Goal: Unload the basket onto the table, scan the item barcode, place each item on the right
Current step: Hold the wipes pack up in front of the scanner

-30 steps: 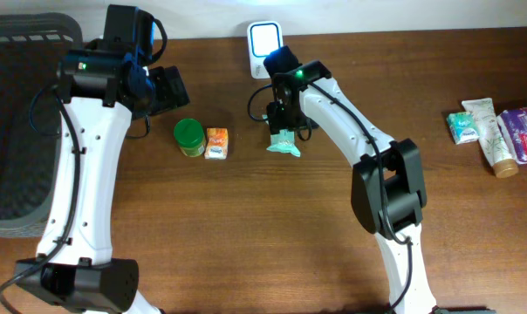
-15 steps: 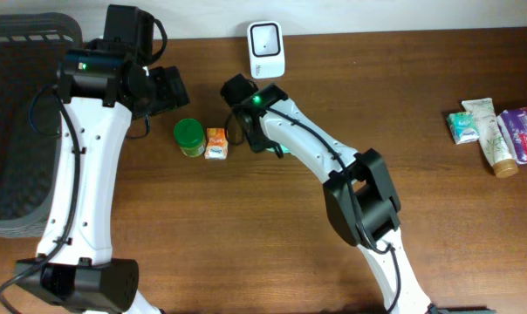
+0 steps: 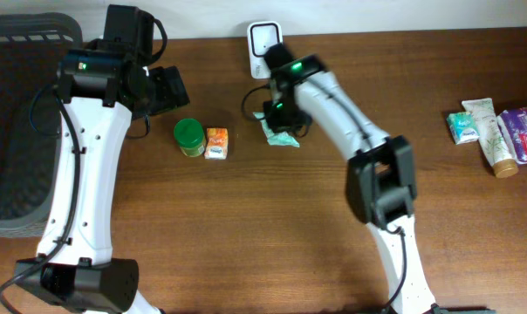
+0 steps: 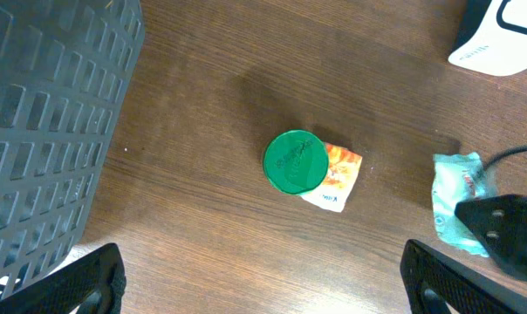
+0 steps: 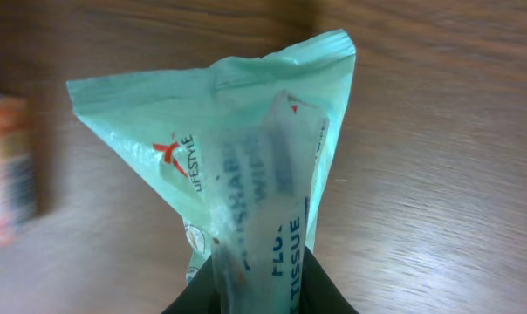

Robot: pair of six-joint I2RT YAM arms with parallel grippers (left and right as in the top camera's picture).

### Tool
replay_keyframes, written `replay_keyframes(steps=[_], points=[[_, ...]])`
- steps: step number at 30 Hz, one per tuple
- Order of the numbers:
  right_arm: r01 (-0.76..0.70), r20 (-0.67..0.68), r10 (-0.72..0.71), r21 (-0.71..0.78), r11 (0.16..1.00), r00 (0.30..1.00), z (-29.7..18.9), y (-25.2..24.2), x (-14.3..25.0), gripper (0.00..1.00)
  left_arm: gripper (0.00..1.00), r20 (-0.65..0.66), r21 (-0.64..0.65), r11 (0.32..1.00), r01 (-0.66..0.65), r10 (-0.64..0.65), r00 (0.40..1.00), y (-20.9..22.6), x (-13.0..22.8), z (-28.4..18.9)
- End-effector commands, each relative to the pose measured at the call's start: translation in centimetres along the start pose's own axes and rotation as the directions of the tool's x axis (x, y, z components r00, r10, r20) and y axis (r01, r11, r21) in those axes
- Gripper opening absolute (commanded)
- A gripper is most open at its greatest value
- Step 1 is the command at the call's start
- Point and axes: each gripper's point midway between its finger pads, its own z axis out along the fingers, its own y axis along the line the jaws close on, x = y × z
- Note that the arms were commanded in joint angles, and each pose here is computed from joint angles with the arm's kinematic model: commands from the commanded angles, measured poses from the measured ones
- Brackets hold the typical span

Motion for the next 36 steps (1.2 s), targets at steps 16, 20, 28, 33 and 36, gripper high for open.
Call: replay_keyframes(steps=[16,20,28,33,36], points=[[-0.025,0.166,0.079,-0.306,0.952,0.983,-7.7,-6.6,-4.3,0.06,0.99,0.025,0.001,1.000,-0.003,0.003,1.000,0.4,-0.4,-0.7],[0.026,0.547,-0.144,0.218,0.976,0.825,-11.2,-5.1,-12.9,0.04,0.99,0.025,0.001,1.000,-0.003,0.003,1.000,0.4,-0.4,-0.7],[0.051,0.748,-0.304,0.341,0.939,0.591,-11.7,-1.0,-19.5,0.04,0.99,0.025,0.001,1.000,-0.003,0.003,1.000,0.4,-0.4,-0.7],[0.103,0.778,-0.300,0.294,0.950,0.552,-9.8,0.2,-20.7,0.04,0.99,0.025,0.001,1.000,-0.003,0.003,1.000,0.4,-0.4,-0.7],[0.099,0.789,-0.295,0.289,0.952,0.539,-10.1,0.3,-21.0,0.04,0.99,0.025,0.001,1.000,-0.003,0.003,1.000,0.4,-0.4,-0.7]])
